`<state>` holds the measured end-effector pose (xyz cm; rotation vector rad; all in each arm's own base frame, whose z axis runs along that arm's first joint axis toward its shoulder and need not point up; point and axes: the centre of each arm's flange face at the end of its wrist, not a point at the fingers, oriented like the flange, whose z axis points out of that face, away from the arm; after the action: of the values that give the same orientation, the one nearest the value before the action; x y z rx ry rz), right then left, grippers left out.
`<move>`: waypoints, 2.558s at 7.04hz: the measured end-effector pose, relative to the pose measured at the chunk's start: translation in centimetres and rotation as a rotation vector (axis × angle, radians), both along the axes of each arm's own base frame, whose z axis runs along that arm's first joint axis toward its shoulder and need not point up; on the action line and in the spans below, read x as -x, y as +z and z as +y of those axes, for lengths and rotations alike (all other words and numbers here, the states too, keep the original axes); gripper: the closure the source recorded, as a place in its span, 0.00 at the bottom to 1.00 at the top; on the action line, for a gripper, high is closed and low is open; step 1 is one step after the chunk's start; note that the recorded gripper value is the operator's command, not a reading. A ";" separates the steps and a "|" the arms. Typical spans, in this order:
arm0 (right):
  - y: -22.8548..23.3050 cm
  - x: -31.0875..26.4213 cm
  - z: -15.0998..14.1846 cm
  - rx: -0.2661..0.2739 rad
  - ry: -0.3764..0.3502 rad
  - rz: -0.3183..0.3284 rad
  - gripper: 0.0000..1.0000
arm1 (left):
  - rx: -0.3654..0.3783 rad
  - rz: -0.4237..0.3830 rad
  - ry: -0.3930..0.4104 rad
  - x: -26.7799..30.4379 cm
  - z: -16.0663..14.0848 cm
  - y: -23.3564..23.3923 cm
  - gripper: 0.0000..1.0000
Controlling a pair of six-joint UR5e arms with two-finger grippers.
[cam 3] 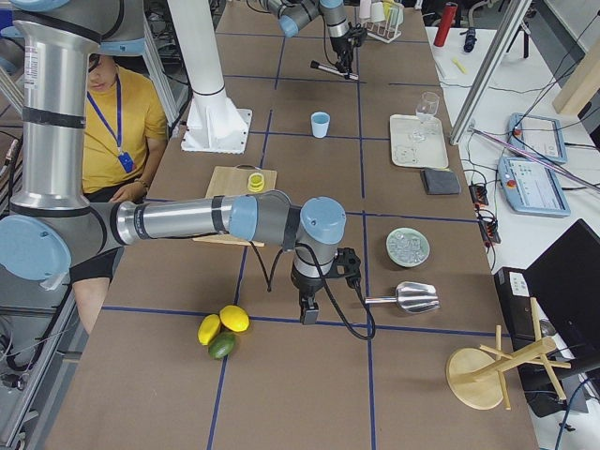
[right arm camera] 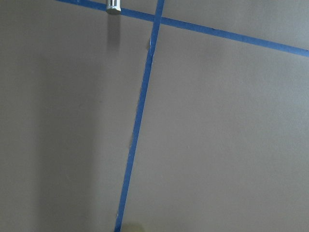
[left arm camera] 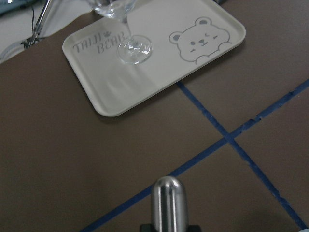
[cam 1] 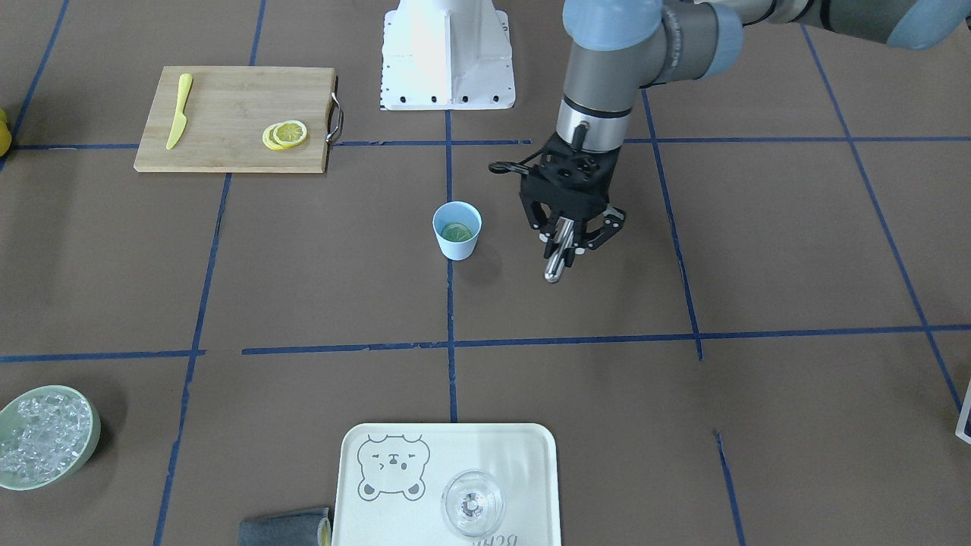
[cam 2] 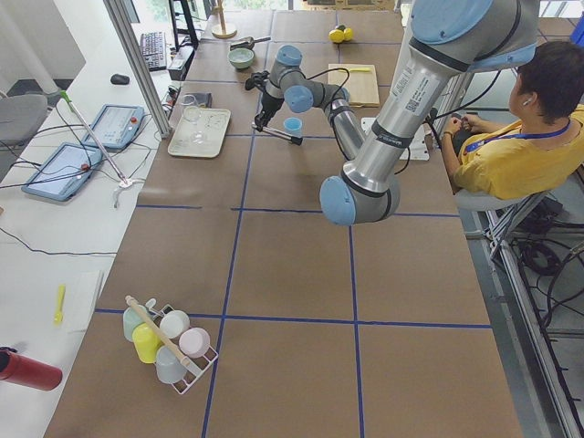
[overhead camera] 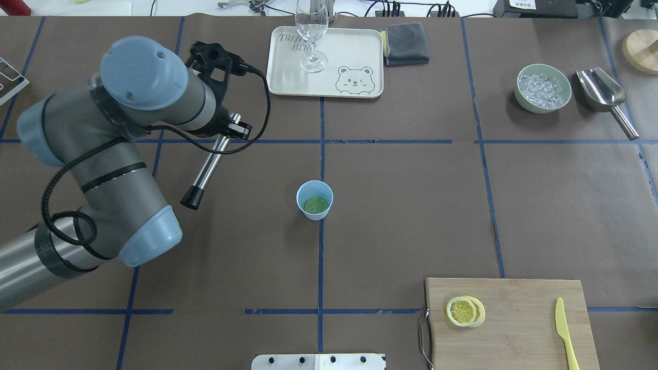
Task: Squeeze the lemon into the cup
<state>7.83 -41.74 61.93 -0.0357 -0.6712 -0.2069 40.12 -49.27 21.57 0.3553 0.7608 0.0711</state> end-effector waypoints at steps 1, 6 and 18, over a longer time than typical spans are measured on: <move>0.1 0.0 0.1 0.000 0.000 0.000 0.00 | 0.123 -0.003 -0.100 1.6 0.1 2.3 1.00; 0.1 -0.2 0.2 0.000 0.001 -0.001 0.00 | 0.102 0.006 -0.150 5.7 2.5 20.8 1.00; -0.1 -0.2 0.0 -0.005 0.004 -0.001 0.00 | -0.189 -0.128 0.102 24.8 -2.5 30.6 0.00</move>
<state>8.07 -41.76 61.80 -0.0295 -0.6714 -0.2049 15.29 -51.78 52.15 0.4872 0.6465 0.2609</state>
